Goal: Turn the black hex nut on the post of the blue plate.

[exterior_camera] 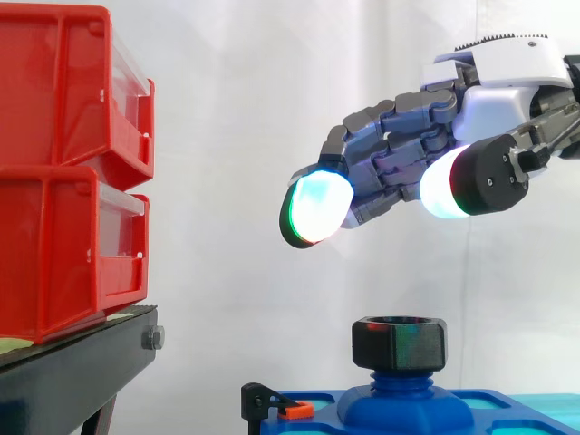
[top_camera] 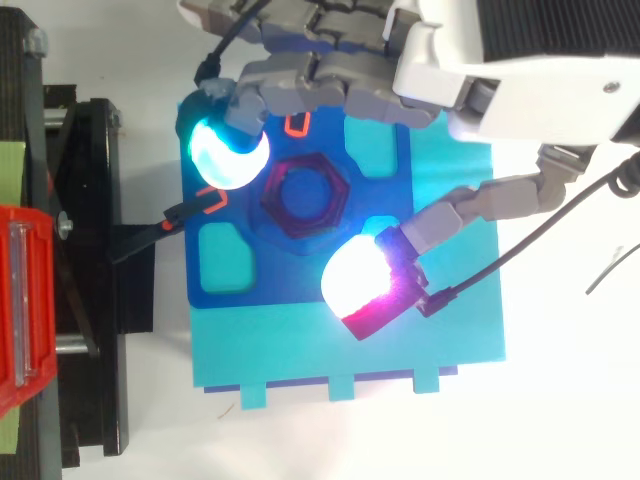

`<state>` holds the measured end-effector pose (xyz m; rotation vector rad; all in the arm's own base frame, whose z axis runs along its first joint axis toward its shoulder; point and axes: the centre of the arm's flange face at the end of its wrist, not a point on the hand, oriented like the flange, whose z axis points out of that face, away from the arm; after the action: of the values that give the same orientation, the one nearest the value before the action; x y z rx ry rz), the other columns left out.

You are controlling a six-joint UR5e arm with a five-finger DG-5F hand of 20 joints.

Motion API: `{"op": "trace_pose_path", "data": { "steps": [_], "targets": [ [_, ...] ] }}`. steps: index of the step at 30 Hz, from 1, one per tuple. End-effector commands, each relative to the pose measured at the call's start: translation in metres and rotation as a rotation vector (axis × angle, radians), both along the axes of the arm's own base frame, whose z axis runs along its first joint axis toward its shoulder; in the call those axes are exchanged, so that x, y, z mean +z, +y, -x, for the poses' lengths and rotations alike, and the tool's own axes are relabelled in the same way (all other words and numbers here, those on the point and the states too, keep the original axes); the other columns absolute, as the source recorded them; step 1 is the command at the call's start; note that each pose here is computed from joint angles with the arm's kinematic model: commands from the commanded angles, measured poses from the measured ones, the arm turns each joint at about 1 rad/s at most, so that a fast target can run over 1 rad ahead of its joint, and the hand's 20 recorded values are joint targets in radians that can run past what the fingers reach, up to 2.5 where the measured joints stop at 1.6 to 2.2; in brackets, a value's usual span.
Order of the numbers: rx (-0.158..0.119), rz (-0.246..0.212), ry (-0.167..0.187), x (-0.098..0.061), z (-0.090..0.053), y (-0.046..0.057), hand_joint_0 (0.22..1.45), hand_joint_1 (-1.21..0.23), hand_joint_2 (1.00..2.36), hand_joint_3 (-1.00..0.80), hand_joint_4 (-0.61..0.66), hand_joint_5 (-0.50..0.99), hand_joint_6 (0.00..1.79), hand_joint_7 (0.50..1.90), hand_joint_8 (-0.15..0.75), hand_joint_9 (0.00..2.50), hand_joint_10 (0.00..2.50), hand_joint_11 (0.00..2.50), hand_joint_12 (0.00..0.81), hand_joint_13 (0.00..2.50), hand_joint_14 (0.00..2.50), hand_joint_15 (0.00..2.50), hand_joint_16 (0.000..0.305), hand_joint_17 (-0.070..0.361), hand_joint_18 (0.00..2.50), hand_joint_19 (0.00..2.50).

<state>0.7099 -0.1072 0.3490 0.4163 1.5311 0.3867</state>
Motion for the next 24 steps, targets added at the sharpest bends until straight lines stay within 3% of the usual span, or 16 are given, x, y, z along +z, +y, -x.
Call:
{"op": "trace_pose_path", "data": {
  "steps": [1,24],
  "targets": [
    [0.002,0.010,-0.016,0.0013,-0.0020,0.0012,0.42,-0.86,1.00,-0.50,0.14,-0.30,0.50,0.83,0.223,0.00,0.00,0.01,0.390,0.00,0.00,0.07,0.055,0.124,0.00,0.38],
    [-0.003,0.015,-0.027,0.0024,-0.0047,0.0112,0.42,-0.79,1.00,-0.50,0.17,-0.30,0.50,0.81,0.235,0.00,0.00,0.00,0.395,0.00,0.00,0.08,0.056,0.125,0.00,0.40]
  ]
}}
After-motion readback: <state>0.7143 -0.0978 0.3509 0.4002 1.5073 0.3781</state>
